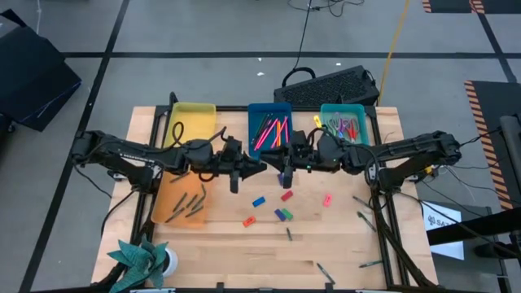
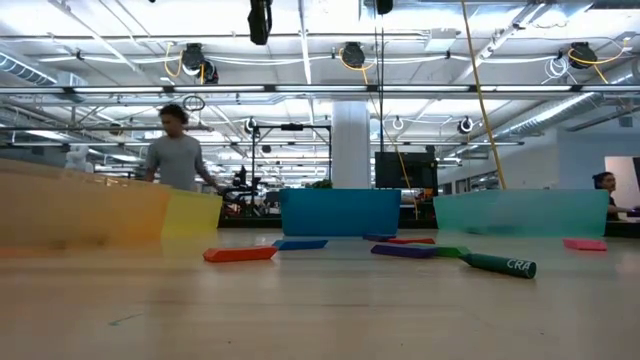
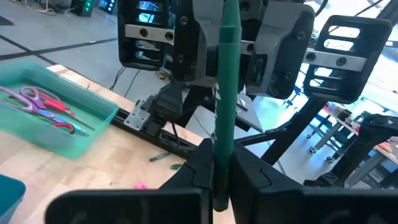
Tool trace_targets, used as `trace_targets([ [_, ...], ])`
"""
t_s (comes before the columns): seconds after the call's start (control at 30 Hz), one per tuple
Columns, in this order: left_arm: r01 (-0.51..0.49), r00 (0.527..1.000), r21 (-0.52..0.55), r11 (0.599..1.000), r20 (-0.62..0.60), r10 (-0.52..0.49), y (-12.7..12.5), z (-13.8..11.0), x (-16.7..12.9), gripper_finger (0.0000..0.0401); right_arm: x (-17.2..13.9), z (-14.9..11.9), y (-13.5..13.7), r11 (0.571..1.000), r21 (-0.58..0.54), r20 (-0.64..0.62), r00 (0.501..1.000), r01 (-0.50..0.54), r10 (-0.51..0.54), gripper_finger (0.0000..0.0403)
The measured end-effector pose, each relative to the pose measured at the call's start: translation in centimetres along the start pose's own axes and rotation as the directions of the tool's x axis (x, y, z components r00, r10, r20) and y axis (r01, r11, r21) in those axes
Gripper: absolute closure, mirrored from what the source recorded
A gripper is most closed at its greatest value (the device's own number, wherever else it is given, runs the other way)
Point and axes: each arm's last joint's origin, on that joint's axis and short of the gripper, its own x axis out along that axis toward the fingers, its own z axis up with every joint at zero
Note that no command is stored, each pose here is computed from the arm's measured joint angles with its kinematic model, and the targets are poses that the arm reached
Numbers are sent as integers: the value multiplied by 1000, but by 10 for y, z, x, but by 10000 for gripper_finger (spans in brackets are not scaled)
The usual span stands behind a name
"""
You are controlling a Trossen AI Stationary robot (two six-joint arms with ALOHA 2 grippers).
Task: Sort crayons/erasers/pens/pencils in bins
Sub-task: Put the green crayon into the orange bin
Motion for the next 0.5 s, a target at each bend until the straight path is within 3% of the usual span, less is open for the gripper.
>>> trace_targets([
  [0.23, -2, 1000, -11, 1000, 5, 2, -7, -4, 0, 373, 0, 0, 0, 1000, 1, -7, 1000, -9, 9, 340],
  [0.5, -20, 996, -137, 990, 83, 32, -20, -6, -1, 379, 0, 0, 0, 1000, 1, -8, 1000, -10, 10, 340],
])
